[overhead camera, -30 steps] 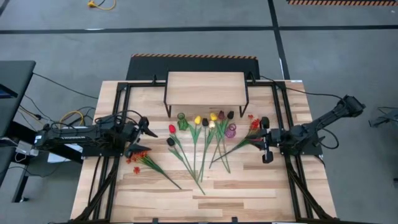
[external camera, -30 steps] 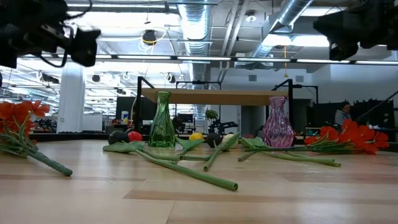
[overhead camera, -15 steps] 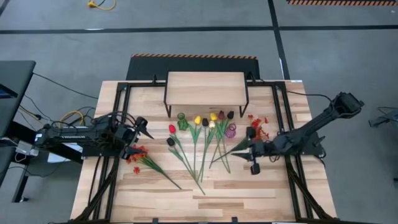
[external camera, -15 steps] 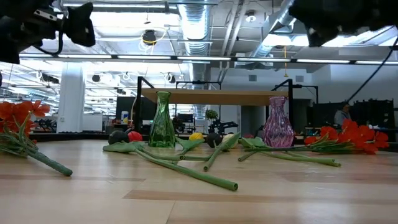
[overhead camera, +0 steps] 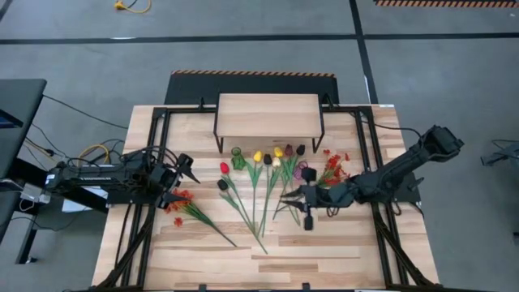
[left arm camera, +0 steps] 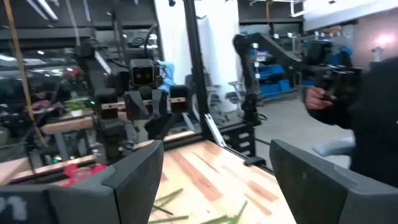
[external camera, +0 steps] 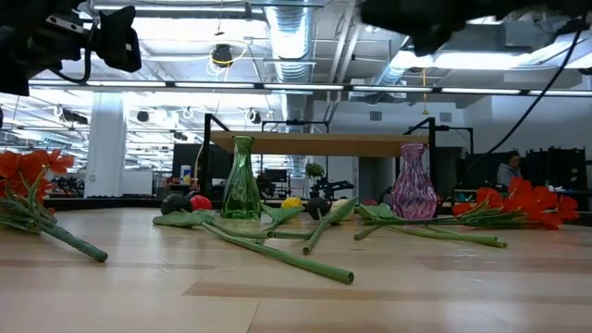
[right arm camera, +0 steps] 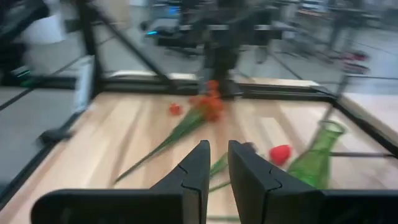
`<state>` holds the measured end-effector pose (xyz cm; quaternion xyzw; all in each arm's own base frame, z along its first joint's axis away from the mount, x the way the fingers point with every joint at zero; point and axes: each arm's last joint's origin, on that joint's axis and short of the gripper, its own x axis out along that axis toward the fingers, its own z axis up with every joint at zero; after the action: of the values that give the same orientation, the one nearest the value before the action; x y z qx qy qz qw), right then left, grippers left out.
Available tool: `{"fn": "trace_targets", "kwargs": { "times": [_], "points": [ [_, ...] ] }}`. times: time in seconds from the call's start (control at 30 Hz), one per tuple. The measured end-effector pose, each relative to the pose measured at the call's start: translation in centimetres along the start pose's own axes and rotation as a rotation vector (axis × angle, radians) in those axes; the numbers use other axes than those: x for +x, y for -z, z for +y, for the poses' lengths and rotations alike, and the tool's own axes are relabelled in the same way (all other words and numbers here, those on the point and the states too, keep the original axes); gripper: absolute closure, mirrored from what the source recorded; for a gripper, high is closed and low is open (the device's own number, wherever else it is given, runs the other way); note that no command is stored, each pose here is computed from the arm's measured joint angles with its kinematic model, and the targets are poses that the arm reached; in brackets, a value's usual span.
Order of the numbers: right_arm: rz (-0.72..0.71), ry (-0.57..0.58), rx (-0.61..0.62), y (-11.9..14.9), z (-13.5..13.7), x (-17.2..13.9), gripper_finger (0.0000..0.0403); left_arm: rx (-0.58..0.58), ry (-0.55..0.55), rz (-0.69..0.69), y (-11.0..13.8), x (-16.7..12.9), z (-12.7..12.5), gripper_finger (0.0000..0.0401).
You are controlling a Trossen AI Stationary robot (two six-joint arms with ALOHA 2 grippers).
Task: Pick and place flowers into a vace then onto a shelf
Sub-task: Put the bottom black tulip into the green vase
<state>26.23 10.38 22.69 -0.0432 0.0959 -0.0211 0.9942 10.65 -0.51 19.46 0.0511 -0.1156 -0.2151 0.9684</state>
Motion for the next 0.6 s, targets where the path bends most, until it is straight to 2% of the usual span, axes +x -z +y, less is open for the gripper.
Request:
{"fn": "trace_targets", "kwargs": {
  "times": [0.1, 0.37, 0.6],
  "points": [
    [0.001, 0.074, 0.055, -0.7, -0.4, 2.1, 0.0351, -0.002, -0.022, -0.02, -0.2, 0.0, 0.1, 0.0118],
    [0.06, 0.132, 0.01, -0.2, -0.3, 7.7, 0.0351, -0.076, -0.024, -0.033, -0.3, 0.0, 0.1, 0.0118],
    [0.066, 0.13, 0.007, -1.0, 0.3, 9.0, 0.0351, -0.145, -0.034, -0.026, -0.2, 0.2, -0.1, 0.0118]
  ]
}}
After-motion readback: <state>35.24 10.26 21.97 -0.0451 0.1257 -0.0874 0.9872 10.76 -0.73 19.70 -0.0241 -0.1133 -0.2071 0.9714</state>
